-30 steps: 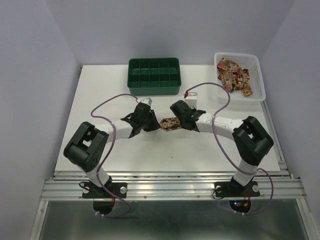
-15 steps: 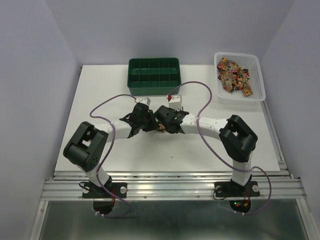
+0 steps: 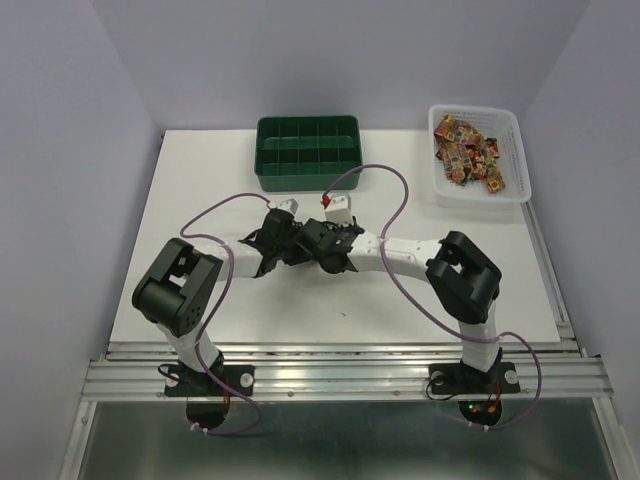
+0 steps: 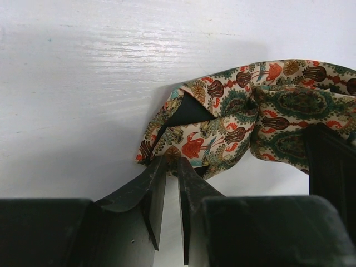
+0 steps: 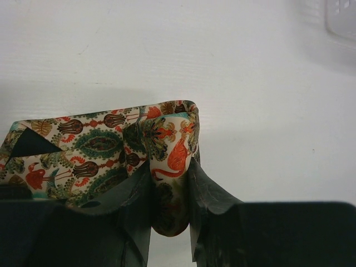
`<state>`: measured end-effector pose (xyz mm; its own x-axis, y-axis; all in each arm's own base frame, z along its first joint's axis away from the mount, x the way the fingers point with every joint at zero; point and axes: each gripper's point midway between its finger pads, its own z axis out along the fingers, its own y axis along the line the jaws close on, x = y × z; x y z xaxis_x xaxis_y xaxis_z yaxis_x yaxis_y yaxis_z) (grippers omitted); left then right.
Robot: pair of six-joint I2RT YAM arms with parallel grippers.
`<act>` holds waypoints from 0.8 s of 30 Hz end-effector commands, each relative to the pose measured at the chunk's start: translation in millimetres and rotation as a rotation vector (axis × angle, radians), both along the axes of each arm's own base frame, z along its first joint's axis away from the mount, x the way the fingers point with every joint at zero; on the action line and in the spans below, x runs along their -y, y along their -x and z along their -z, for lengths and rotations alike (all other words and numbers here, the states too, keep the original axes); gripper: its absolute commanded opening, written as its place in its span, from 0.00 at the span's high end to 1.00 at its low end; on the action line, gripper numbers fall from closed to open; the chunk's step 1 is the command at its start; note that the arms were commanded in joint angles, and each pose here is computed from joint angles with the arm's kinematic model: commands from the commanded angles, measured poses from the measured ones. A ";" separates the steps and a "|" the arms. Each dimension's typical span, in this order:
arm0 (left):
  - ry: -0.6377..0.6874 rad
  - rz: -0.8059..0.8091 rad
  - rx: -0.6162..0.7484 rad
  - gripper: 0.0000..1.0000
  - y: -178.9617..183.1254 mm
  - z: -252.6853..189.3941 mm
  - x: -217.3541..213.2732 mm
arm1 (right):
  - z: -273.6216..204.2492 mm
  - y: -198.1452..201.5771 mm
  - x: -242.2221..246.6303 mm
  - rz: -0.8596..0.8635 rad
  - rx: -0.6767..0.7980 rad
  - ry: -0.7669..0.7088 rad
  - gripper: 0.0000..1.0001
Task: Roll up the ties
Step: Roll the tie
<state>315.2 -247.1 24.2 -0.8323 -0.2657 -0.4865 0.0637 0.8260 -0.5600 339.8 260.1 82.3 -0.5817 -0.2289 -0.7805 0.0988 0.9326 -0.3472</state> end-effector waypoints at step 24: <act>0.056 -0.068 -0.053 0.73 10.2 1.7 -40.5 | 10.7 8.1 -69.9 -0.143 -0.014 -0.092 0.80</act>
